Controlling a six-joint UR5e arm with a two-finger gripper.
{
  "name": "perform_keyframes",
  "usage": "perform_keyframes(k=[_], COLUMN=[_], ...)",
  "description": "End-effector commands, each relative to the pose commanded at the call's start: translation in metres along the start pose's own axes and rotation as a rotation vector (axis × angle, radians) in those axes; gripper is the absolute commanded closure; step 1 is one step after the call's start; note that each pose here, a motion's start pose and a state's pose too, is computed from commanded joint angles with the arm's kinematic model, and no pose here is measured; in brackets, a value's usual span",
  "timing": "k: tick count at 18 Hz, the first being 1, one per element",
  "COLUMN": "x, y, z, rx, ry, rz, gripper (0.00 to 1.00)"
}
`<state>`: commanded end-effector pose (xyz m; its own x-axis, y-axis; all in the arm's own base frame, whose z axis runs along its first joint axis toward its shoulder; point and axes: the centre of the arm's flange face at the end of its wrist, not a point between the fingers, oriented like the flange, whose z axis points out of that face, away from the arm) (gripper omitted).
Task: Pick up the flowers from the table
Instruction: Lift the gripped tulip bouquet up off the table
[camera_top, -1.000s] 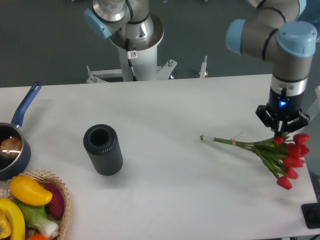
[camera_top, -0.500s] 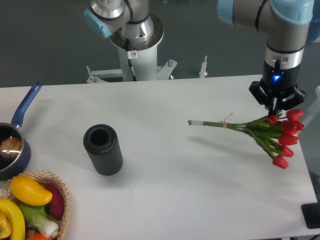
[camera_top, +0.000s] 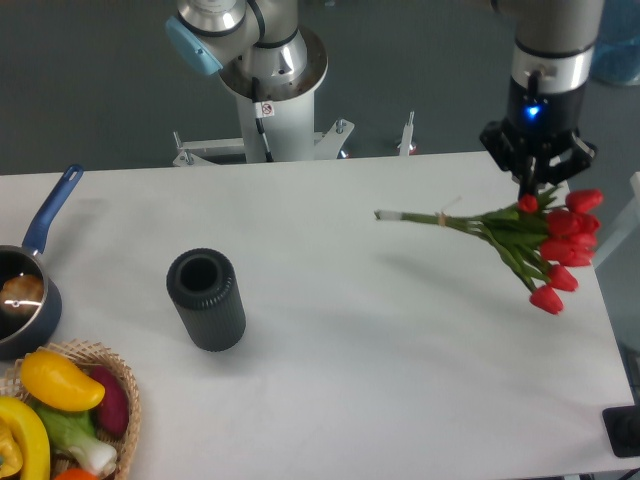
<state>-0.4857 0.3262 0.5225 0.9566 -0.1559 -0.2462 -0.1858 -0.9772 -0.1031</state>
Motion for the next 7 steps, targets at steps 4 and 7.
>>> perform_keyframes(k=[4, 7], x=[0.0051, 0.0056], y=[-0.0015, -0.0010], z=[-0.0049, -0.0051], rx=[-0.003, -0.008], ry=[0.000, -0.001], rz=[0.009, 0.011], gripper=[1.00, 1.00])
